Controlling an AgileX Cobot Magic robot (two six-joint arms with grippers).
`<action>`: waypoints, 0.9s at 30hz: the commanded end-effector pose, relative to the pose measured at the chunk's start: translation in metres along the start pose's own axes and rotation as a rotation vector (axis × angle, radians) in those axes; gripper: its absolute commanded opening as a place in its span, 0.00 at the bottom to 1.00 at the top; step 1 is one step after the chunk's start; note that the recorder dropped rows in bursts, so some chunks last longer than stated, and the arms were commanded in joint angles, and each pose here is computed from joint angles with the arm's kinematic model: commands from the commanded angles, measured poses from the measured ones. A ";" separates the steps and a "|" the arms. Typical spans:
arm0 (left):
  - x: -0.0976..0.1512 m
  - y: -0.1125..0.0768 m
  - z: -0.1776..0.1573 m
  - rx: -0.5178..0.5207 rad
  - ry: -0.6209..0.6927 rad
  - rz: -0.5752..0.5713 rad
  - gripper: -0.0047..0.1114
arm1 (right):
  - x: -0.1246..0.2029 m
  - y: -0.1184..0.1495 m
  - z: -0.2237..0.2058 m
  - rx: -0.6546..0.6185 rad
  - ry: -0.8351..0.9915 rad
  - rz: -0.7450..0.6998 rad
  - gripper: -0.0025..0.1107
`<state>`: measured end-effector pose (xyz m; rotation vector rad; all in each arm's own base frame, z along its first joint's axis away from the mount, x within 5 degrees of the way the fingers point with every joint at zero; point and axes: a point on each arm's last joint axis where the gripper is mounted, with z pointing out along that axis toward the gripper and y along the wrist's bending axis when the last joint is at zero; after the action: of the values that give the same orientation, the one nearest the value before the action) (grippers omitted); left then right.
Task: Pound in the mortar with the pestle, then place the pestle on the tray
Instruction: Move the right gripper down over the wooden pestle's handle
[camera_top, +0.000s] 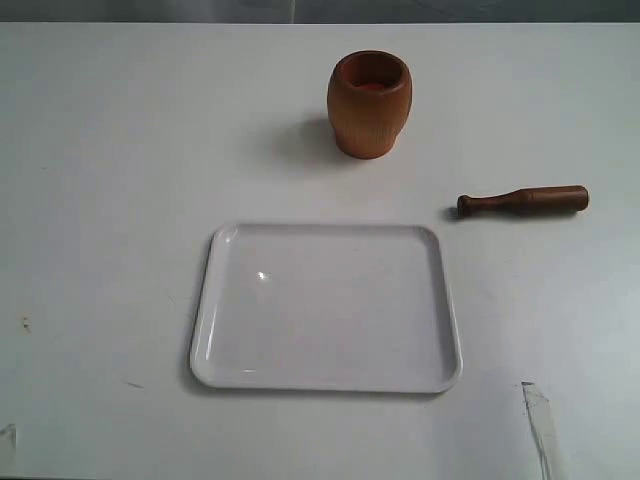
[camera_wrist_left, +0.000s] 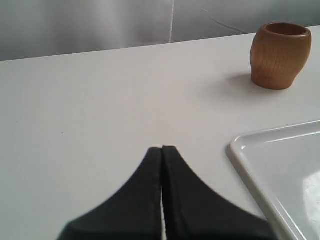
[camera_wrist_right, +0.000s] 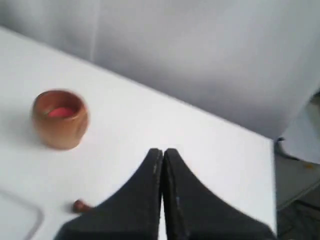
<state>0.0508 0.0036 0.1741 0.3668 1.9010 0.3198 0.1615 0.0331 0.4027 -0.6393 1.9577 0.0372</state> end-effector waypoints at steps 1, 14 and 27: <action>0.000 -0.001 0.000 0.008 -0.007 -0.012 0.04 | -0.013 -0.006 0.051 -0.270 0.181 -0.052 0.02; 0.000 -0.001 0.000 0.008 -0.007 -0.012 0.04 | 0.055 -0.004 0.208 -0.541 0.708 -0.486 0.02; 0.000 -0.001 0.000 0.008 -0.007 -0.012 0.04 | 0.085 0.063 0.275 -0.657 0.754 -0.733 0.02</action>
<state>0.0508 0.0036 0.1741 0.3668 1.9010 0.3198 0.3336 0.1240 0.1913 -1.9523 2.3249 -0.0246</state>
